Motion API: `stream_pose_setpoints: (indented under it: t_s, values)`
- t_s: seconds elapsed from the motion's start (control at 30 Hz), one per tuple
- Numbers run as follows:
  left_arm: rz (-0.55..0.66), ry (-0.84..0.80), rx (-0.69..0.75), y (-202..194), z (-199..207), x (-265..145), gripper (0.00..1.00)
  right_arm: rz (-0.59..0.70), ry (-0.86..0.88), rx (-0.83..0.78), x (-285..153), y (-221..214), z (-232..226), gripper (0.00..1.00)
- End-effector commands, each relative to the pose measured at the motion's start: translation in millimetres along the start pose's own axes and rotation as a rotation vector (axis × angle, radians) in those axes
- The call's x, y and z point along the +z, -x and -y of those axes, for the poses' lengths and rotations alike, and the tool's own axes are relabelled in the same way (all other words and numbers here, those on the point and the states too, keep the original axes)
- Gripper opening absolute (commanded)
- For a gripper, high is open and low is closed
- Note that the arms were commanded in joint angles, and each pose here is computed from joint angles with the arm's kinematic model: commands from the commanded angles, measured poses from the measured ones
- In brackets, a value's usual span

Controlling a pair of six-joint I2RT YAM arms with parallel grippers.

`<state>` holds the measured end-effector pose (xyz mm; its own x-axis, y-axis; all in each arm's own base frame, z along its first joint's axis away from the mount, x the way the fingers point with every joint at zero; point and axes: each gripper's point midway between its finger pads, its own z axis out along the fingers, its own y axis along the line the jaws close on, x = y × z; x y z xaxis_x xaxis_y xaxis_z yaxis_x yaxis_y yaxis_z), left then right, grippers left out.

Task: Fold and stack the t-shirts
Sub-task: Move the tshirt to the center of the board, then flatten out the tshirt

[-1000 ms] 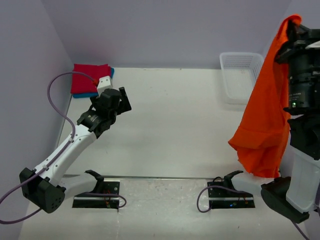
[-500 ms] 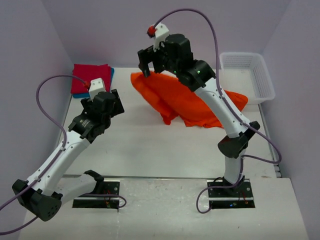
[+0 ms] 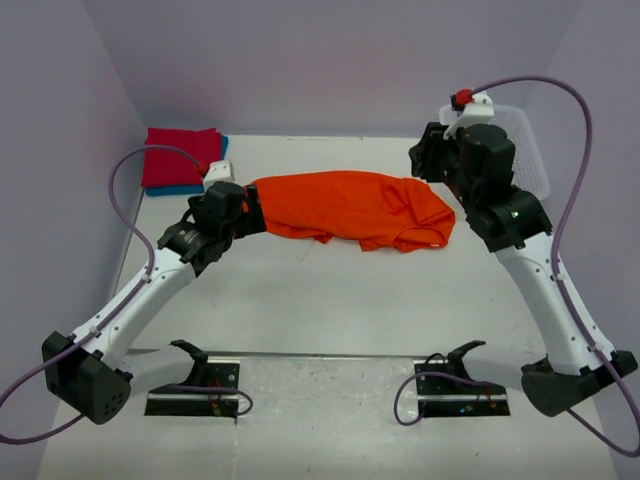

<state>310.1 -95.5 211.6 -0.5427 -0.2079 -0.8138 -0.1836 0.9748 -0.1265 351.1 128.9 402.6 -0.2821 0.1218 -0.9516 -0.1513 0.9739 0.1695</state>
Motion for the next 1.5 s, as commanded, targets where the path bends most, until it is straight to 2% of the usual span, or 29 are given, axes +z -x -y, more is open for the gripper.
stream_pose_setpoints:
  t_s: [0.0, 0.03, 0.13, 0.17, 0.33, 0.73, 1.17, 1.23, 1.33, 1.47]
  values:
    - [-0.020, -0.150, -0.001, -6, 32, 8, 1.00, -0.252, -0.032, 0.034, 50, -113, 8, 0.42]
    - [-0.026, -0.158, -0.003, -7, 34, 9, 1.00, -0.298, 0.022, 0.046, 54, -132, -1, 0.42]
    - [-0.030, -0.175, -0.001, -7, 38, 9, 1.00, -0.447, 0.041, 0.069, 71, -195, -4, 0.59]
    - [-0.021, -0.176, 0.005, -4, 38, 8, 1.00, -0.488, 0.024, 0.076, 74, -215, 1, 0.59]
    - [0.013, -0.168, 0.013, 5, 31, -2, 1.00, -0.579, -0.032, 0.118, 84, -264, 9, 0.50]
    - [0.020, -0.172, 0.029, 6, 27, -8, 1.00, -0.642, -0.166, 0.152, 89, -306, 48, 0.47]
    - [0.035, -0.174, 0.037, 10, 26, -12, 1.00, -0.675, -0.134, 0.195, 103, -319, 46, 0.44]
    - [0.042, -0.170, 0.038, 11, 25, -13, 1.00, -0.682, -0.133, 0.197, 106, -323, 45, 0.37]
    - [0.035, -0.168, 0.041, 8, 24, -11, 1.00, -0.691, -0.119, 0.198, 112, -325, 42, 0.06]
    - [0.025, -0.165, 0.044, 3, 23, -9, 1.00, -0.654, -0.100, 0.186, 117, -310, 39, 0.00]
